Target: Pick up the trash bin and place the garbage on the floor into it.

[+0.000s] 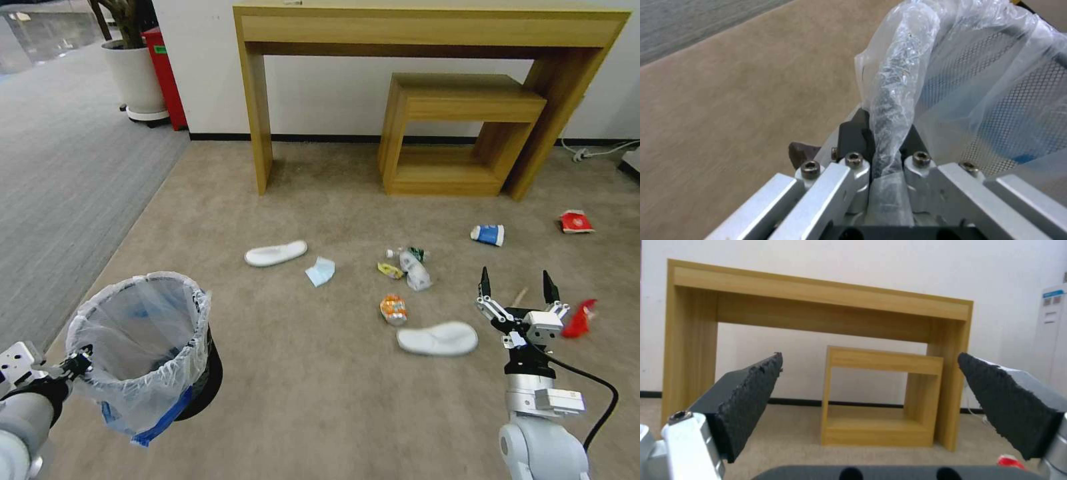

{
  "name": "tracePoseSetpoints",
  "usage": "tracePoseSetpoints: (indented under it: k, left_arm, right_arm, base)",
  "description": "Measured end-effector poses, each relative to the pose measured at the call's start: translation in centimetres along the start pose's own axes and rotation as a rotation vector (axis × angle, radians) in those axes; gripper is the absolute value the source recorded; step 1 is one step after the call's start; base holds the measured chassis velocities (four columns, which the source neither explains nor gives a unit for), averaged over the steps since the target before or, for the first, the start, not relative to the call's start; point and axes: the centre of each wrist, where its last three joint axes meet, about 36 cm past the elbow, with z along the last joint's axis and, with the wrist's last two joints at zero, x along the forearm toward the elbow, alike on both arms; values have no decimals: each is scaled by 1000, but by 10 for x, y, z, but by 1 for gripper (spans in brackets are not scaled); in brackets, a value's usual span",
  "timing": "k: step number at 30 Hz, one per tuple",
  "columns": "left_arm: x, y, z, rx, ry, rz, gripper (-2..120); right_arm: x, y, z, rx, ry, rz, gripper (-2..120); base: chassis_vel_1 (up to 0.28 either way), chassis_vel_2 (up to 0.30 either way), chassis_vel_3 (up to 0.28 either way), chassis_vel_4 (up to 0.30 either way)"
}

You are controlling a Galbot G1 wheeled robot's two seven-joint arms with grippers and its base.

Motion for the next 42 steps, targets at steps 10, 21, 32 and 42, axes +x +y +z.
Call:
tracePoseSetpoints:
  k: [10,21,32,42]
  left_arm:
    - [0,0,-1,-5,-2,1,3]
    - [-2,1,-1,-3,1,-1,3]
    - [-3,1,0,2,5,1,3]
    - [-2,1,1,4,6,3,3]
  right_arm:
    - [0,-1,0,1,-1,1,100]
    - [1,1,1,-2,3,7,100]
    - [3,0,3,2,11,15,100]
    - [-8,-21,-6,53,160,-79,100]
  base:
    - [-288,285,283,-284]
    - [-256,258,264,-259]
    - [-22,26,21,-17]
    - [0,0,0,0]
